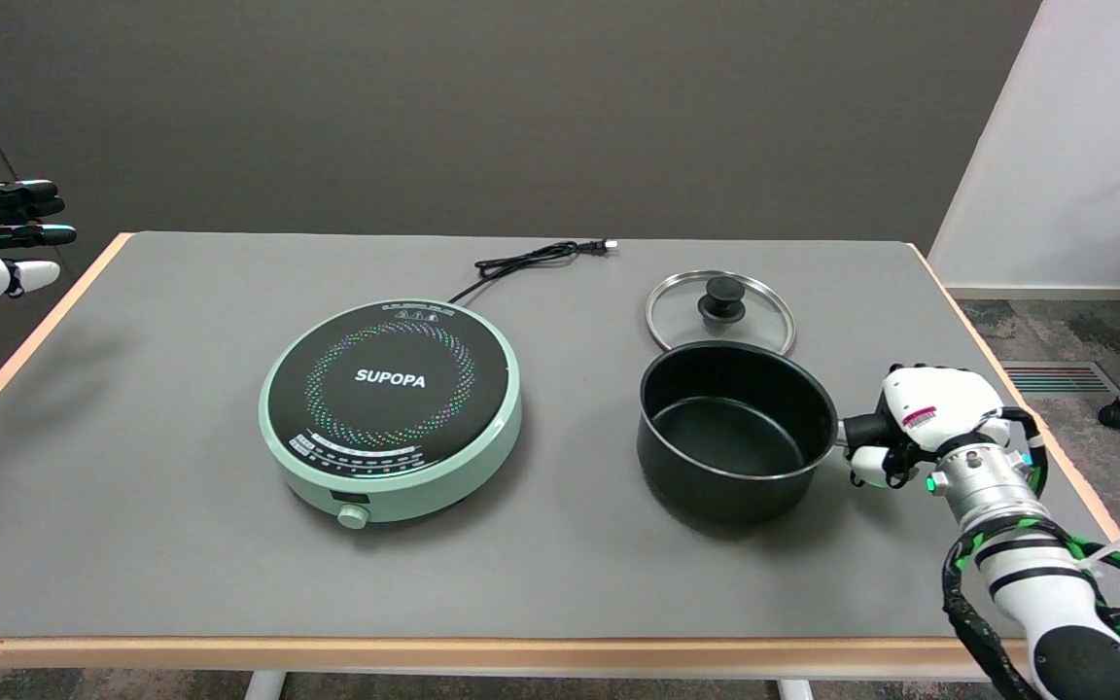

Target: Place the soup pot onto the table.

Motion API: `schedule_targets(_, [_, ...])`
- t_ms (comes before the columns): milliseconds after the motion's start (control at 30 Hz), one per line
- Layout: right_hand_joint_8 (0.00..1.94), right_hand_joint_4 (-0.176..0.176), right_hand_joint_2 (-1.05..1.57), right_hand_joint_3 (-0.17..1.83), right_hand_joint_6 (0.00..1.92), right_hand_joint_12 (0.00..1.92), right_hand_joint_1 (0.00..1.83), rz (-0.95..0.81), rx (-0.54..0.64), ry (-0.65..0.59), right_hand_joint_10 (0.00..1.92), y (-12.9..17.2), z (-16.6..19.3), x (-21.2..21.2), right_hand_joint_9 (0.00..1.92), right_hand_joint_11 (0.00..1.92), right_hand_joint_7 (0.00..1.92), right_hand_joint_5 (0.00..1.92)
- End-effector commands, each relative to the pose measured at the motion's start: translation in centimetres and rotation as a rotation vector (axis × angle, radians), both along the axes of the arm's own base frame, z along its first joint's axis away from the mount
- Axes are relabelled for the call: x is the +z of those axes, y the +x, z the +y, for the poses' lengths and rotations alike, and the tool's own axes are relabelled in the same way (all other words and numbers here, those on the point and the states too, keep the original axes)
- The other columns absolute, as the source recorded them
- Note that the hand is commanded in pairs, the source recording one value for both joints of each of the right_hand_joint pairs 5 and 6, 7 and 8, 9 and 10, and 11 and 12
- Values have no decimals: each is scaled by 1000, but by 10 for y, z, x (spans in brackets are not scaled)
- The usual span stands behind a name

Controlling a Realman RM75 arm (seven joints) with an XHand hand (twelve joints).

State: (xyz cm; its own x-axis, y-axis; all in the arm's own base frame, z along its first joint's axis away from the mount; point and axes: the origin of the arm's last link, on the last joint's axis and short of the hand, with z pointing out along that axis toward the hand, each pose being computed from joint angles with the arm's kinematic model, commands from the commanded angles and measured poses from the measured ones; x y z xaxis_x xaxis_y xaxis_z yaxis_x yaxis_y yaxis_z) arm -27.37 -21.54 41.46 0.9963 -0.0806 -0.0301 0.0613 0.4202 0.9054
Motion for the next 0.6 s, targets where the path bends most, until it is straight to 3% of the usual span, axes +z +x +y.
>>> schedule_targets(33, [1735, -84, 935, 1242, 1735, 1735, 941, 156, 26, 5, 1735, -4, -7, -21, 1735, 1735, 1735, 1735])
schedule_targets(267, [1736, -83, 886, 1278, 1736, 1736, 940, 217, 34, 10, 1736, -4, -5, -26, 1736, 1736, 1736, 1736])
schedule_targets(333, [1630, -90, 828, 1286, 1630, 1630, 937, 228, 35, 13, 1630, -3, -4, -27, 1630, 1630, 1630, 1630])
schedule_targets(400, [1462, -95, 832, 1118, 1462, 1462, 906, 232, 39, 11, 1462, -3, -4, -28, 1462, 1462, 1462, 1462])
schedule_targets(533, [1336, -107, 1018, 787, 1336, 1336, 761, 241, 42, 7, 1336, -1, -2, -29, 1336, 1336, 1336, 1336])
schedule_targets(600, [1290, -98, 974, 895, 1290, 1290, 707, 241, 51, 1, 1290, 1, -1, -29, 1290, 1290, 1290, 1290])
